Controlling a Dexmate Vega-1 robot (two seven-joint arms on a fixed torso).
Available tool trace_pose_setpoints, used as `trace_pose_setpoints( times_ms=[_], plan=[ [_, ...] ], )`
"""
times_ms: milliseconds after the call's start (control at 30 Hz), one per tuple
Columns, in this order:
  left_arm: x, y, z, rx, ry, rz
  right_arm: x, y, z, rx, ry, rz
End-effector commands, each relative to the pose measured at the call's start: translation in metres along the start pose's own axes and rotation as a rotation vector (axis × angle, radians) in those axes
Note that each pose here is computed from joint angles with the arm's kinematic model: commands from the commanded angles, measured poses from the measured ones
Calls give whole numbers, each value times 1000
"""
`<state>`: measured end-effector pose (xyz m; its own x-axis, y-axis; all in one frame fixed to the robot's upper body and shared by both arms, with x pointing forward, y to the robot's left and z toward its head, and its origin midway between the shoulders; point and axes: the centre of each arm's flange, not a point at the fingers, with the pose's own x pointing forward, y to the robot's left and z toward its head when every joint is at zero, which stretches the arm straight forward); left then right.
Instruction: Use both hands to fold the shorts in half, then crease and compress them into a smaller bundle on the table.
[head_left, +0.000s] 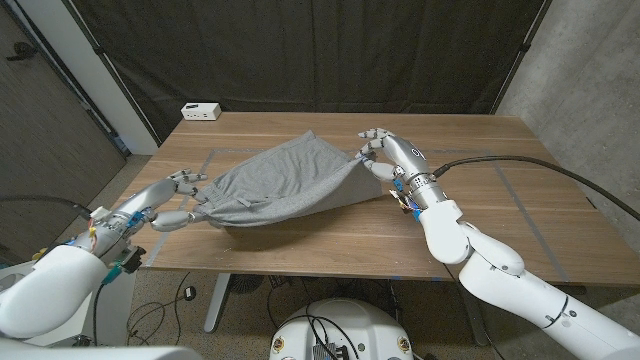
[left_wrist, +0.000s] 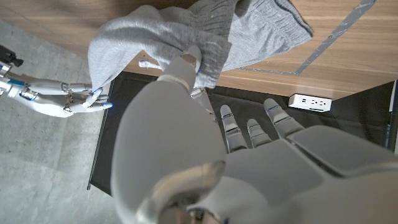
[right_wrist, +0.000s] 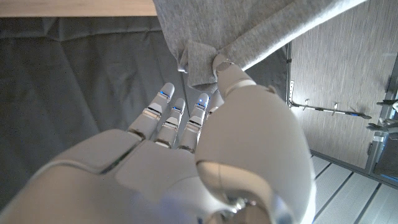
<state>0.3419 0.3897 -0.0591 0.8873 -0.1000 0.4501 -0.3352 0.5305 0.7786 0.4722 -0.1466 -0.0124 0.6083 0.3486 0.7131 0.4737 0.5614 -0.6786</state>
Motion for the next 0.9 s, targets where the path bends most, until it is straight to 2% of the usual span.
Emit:
trace_pose_setpoints(
  times_ms=[33, 233, 600, 733, 900],
  plan=[
    [6, -3, -28, -168, -22, 33, 44, 1, 1, 11, -43, -26],
    [18, -12, -43, -345, -79, 23, 66, 3, -1, 57, -50, 1],
    [41, -27, -64, -614, -149, -18, 102, 7, -2, 159, -67, -24],
    [50, -35, -71, -718, -160, -40, 116, 9, -5, 227, -64, 0],
    [59, -45, -75, -836, -173, -75, 132, 10, -8, 274, -49, 72]
  ],
)
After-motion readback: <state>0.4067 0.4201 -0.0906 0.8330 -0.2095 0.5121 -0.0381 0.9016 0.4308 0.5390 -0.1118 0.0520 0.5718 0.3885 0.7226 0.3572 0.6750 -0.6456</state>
